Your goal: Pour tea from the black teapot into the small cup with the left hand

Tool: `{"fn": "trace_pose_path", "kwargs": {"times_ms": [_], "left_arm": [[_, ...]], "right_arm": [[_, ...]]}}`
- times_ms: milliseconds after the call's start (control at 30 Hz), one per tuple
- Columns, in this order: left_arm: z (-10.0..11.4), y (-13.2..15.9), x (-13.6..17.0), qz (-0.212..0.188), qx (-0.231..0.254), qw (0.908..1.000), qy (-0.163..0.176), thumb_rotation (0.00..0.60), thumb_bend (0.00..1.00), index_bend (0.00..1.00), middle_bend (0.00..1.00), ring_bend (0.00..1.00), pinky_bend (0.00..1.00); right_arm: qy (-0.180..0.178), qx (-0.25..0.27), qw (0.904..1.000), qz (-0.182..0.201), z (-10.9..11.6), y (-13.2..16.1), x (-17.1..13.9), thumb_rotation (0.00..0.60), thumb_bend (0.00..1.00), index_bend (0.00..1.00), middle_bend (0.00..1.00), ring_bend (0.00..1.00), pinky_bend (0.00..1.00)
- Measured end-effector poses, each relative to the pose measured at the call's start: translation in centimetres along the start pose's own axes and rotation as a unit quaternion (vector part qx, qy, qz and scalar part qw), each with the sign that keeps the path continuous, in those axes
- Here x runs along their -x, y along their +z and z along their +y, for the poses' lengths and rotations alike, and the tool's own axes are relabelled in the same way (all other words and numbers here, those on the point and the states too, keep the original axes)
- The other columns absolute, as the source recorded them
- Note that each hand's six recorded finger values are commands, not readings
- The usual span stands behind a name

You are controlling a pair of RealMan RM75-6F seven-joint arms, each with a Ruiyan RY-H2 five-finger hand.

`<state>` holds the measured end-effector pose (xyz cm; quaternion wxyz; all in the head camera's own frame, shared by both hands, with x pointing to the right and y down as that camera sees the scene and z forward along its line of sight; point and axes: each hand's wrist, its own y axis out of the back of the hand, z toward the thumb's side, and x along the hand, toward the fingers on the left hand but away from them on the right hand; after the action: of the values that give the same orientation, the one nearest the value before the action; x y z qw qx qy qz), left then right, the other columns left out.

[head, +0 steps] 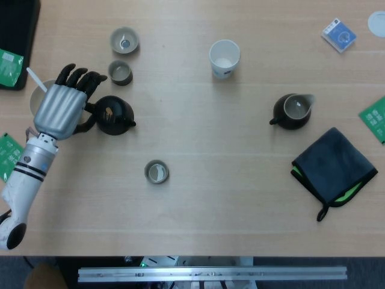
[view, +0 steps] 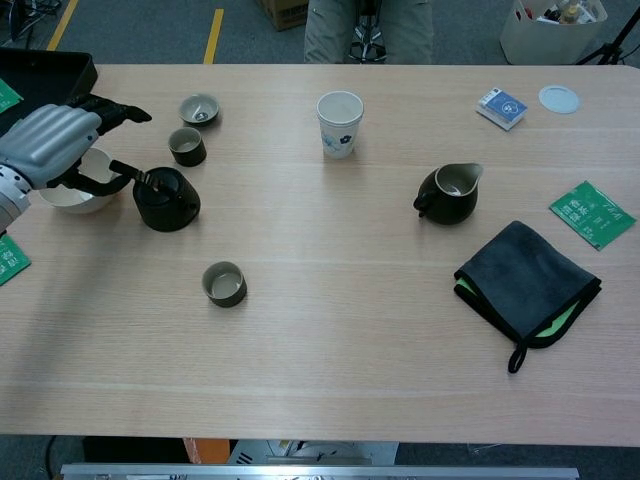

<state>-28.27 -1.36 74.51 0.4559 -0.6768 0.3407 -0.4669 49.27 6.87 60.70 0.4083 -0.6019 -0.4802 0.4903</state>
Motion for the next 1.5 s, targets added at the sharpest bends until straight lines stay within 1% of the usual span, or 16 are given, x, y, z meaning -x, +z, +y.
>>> {"fn": "trace_pose_path", "kwargs": {"times_ms": [133,300,667,833,1167,1333,1500], "left_arm": [[0.2,0.6,-0.8,-0.006,0.003,1.0000,-0.002,0.600,0.31,0.19,0.21,0.14,0.09],[0.0,1.3,-1.5,-0.017,-0.005,0.9998,-0.011,0.600,0.31,0.21,0.23,0.15,0.09],[-0.1,3.0,-3.6,-0.027,-0.016,0.9994,-0.016,0.600,0.31,0.23,0.24,0.15,0.09],[0.1,3.7,-4.0,-0.040,-0.031,0.9985,-0.023,0.600,0.31,0.29,0.29,0.19,0.09],[0.8,5.6,-4.8,-0.071,-0.063,0.9951,-0.030,0.600,0.31,0.29,0.29,0.20,0.09],[0.3,5.9,-5.3,-0.070,-0.075,0.9937,-0.046,0.600,0.30,0.29,0.29,0.20,0.09],[-0.5,5.8,-5.2,-0.065,-0.090,0.9907,-0.078,0.600,0.30,0.29,0.29,0.20,0.09]], "right_arm": [[-0.002,0.000,1.0000,-0.003,0.1,-0.2,-0.2,0.600,0.01,0.47,0.39,0.27,0.28],[-0.004,0.000,1.0000,-0.005,0.3,-0.4,-0.3,0.600,0.01,0.47,0.39,0.27,0.28],[-0.008,0.002,0.9999,-0.011,0.4,-0.9,-0.7,0.600,0.01,0.47,0.39,0.27,0.28],[-0.008,0.003,0.9999,-0.014,0.5,-1.1,-0.8,0.600,0.01,0.47,0.39,0.27,0.28],[-0.007,0.005,0.9998,-0.015,0.3,-1.2,-0.8,0.600,0.01,0.47,0.39,0.27,0.28],[-0.007,0.005,0.9998,-0.019,0.3,-1.5,-0.9,0.600,0.01,0.47,0.39,0.27,0.28],[-0.008,0.006,0.9998,-0.020,0.4,-1.7,-1.0,0.600,0.01,0.47,0.39,0.27,0.28]]}}
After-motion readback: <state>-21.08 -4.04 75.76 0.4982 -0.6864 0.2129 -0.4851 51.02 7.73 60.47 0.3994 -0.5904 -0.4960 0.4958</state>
